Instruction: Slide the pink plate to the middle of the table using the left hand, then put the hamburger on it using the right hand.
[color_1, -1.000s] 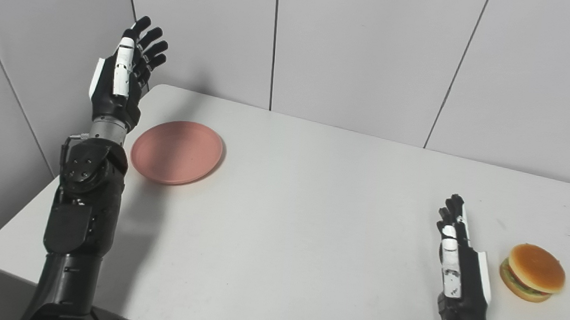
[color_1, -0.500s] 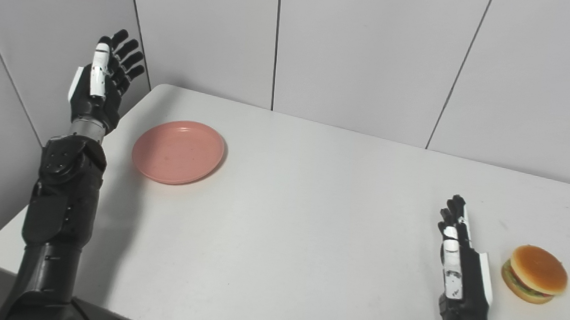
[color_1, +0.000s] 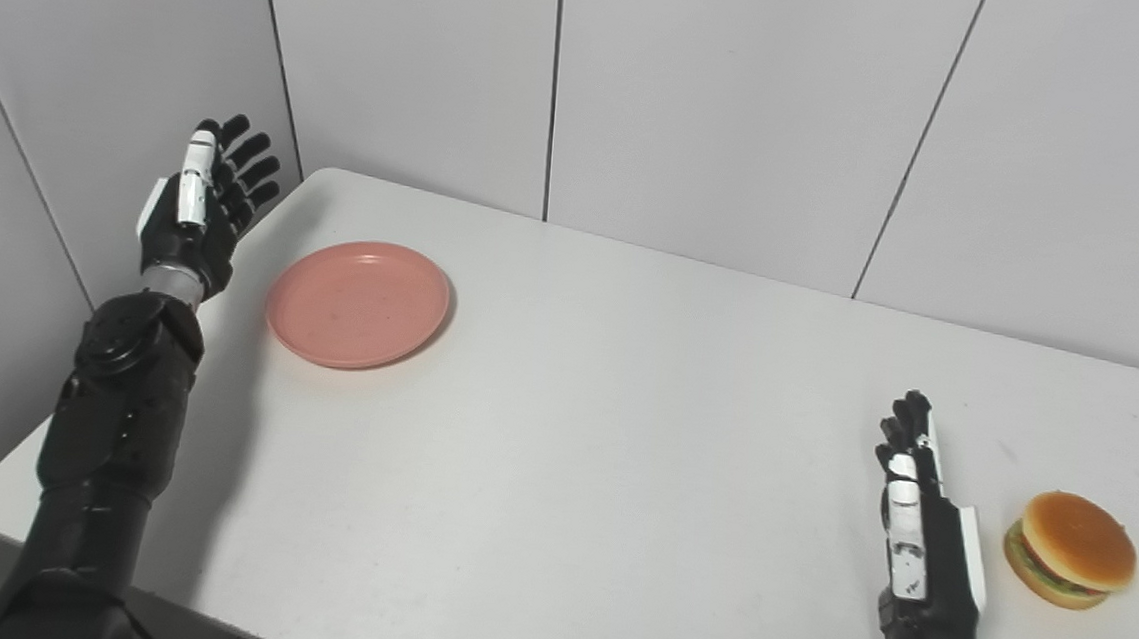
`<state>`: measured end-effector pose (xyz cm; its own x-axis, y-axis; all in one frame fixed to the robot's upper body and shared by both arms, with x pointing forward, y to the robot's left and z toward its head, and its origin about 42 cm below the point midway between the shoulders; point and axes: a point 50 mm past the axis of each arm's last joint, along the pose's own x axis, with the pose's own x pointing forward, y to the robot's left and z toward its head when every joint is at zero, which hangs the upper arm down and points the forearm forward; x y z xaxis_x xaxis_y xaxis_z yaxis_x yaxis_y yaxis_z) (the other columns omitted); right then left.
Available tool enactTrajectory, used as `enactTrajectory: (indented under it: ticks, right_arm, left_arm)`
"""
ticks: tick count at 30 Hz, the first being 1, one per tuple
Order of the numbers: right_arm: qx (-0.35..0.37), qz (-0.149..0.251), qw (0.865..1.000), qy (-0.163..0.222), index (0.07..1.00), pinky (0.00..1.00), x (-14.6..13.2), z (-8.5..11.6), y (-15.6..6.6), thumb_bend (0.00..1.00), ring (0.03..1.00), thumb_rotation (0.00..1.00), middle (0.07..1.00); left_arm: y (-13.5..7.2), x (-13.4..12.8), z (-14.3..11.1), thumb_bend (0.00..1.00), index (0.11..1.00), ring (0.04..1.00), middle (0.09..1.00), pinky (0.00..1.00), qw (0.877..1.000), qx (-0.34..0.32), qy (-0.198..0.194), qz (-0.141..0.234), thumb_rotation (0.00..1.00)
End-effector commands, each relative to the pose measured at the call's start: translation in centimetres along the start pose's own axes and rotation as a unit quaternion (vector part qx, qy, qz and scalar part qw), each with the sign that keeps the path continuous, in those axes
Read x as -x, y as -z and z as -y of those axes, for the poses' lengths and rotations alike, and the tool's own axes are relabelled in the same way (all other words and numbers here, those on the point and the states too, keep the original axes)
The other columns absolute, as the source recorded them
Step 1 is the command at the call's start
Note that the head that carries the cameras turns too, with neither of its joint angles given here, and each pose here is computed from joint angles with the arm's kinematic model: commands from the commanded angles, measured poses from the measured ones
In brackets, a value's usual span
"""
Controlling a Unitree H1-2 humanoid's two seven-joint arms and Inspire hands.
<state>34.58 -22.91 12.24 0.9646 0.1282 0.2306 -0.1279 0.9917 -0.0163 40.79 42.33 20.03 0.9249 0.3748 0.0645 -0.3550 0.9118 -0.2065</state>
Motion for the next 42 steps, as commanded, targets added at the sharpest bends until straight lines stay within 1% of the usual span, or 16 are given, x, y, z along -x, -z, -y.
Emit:
enactTrajectory:
  ticks: [1,6,11,15,18,21,24,27,32,35,39,42]
  right_arm:
    - [-0.005,-0.036,0.999,0.011,0.991,1.00,2.3,0.2,2.4,0.33,0.983,1.00,0.985]
    - [-0.011,-0.039,0.999,0.010,0.997,1.00,2.3,0.3,2.3,0.36,0.987,1.00,0.992]
    - [-0.016,-0.033,0.999,0.009,0.999,1.00,2.3,0.3,2.3,0.33,0.988,1.00,0.993]
    - [-0.014,-0.034,0.999,0.009,0.995,1.00,2.2,0.3,2.3,0.32,0.983,1.00,0.989]
    - [-0.010,-0.032,0.999,0.011,0.993,1.00,2.2,0.4,2.3,0.33,0.980,1.00,0.986]
    - [-0.013,-0.028,0.999,0.010,0.994,1.00,2.1,0.4,2.4,0.35,0.981,1.00,0.987]
    - [-0.014,-0.029,0.999,0.010,0.994,1.00,2.1,0.4,2.4,0.34,0.979,1.00,0.986]
    - [-0.011,-0.032,0.999,0.009,0.993,1.00,2.1,0.4,2.4,0.36,0.983,1.00,0.987]
    - [-0.010,-0.033,0.999,0.009,0.989,1.00,2.0,0.4,2.4,0.35,0.975,1.00,0.983]
    - [-0.007,-0.030,0.999,0.009,0.991,1.00,2.0,0.3,2.4,0.33,0.978,1.00,0.986]
    - [-0.007,-0.033,0.999,0.008,0.997,1.00,2.0,0.2,2.2,0.33,0.984,1.00,0.990]
    - [-0.003,-0.034,0.999,0.007,1.000,1.00,2.1,0.2,2.2,0.35,0.983,1.00,0.991]
  left_arm:
    - [-3.1,-1.6,0.4,0.36,0.879,0.888,0.883,0.91,0.998,0.005,0.010,0.055,1.00]
    - [-2.1,-2.0,0.0,0.38,0.882,0.894,0.890,0.91,0.999,0.005,-0.004,0.037,1.00]
    - [-1.4,-2.2,-0.6,0.37,0.905,0.915,0.920,0.94,1.000,0.005,-0.008,0.023,1.00]
    - [-0.9,-2.4,-1.2,0.37,0.909,0.916,0.921,0.92,1.000,-0.003,-0.011,0.015,1.00]
    - [-0.5,-2.4,-1.6,0.37,0.897,0.907,0.908,0.91,1.000,-0.005,-0.016,0.007,1.00]
    - [-0.1,-2.4,-2.0,0.37,0.896,0.906,0.905,0.90,1.000,-0.003,-0.015,0.002,1.00]
    - [0.4,-2.3,-2.2,0.37,0.898,0.908,0.906,0.91,1.000,-0.004,-0.012,-0.002,1.00]
    - [1.0,-2.5,-2.7,0.37,0.910,0.915,0.918,0.93,1.000,-0.005,-0.011,-0.013,1.00]
    - [2.0,-2.5,-2.4,0.37,0.898,0.894,0.899,0.92,1.000,-0.008,-0.008,-0.022,1.00]
    - [2.6,-2.3,-2.1,0.37,0.886,0.888,0.887,0.90,1.000,0.000,-0.002,-0.028,1.00]
    - [3.1,-2.0,-1.9,0.38,0.891,0.895,0.894,0.91,0.999,0.008,0.008,-0.039,1.00]
    - [3.4,-1.8,-1.3,0.38,0.879,0.883,0.881,0.89,0.999,0.017,0.006,-0.049,1.00]
